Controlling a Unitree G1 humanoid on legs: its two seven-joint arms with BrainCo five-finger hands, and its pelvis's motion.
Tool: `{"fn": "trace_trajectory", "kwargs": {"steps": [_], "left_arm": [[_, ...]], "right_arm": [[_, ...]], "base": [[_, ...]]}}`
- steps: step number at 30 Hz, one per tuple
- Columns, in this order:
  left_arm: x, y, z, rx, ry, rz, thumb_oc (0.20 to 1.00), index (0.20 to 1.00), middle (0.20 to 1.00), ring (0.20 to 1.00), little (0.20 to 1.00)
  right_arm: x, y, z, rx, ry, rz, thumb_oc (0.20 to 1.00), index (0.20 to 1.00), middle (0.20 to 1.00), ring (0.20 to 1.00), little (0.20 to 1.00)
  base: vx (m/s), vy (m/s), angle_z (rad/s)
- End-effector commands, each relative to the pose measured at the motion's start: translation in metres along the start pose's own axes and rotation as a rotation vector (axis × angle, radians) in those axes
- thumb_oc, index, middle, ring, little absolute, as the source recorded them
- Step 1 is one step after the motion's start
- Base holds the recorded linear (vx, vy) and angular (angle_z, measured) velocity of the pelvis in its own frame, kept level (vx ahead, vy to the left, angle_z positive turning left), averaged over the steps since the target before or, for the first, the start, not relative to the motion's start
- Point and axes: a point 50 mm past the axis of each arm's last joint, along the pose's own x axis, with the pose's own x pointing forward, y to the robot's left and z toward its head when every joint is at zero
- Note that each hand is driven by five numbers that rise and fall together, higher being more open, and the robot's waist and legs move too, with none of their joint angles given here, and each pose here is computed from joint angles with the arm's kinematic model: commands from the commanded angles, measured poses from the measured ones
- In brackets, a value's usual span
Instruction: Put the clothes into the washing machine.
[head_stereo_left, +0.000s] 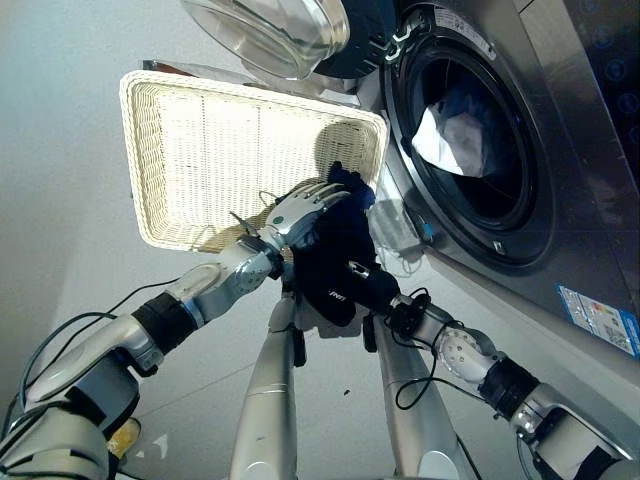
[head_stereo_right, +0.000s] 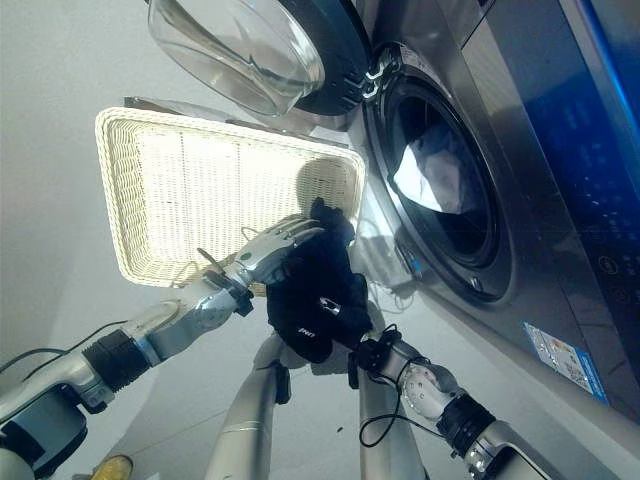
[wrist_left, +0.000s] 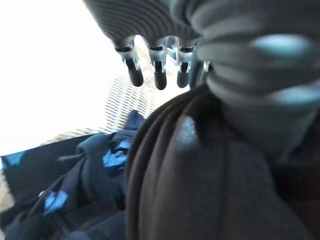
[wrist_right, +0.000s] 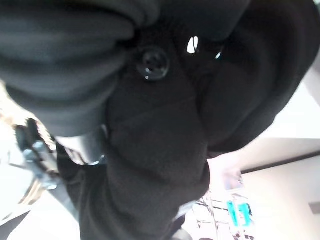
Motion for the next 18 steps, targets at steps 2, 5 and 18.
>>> {"fn": "trace_trajectory", "kwargs": {"steps": [2, 5, 18], "left_arm": [[-0.022, -0.011, -0.031, -0.311, 0.319, 0.203, 1.000, 1.000, 1.000, 1.000, 1.000], [-0.045, -0.035, -0.059, -0.734, 0.589, 0.375, 1.000, 1.000, 1.000, 1.000, 1.000], [-0.084, -0.082, -0.081, -1.501, 0.883, 0.805, 1.000, 1.000, 1.000, 1.000, 1.000]], "right_arm": [[0.001, 0.013, 0.040, -0.026, -0.292, 0.046, 0.200, 0.200, 0.200, 0.200, 0.200], [-0.002, 0.004, 0.061, -0.025, -0.461, -0.057, 0.200, 0.200, 0.200, 0.200, 0.200], [-0.016, -0.035, 0.154, 0.236, -0.906, -0.470, 0.200, 0.200, 0.200, 0.200, 0.200]], "base": [[0.01, -0.010, -0.03], [0.00, -0.071, -0.06], [0.04, -0.028, 0.05]]}}
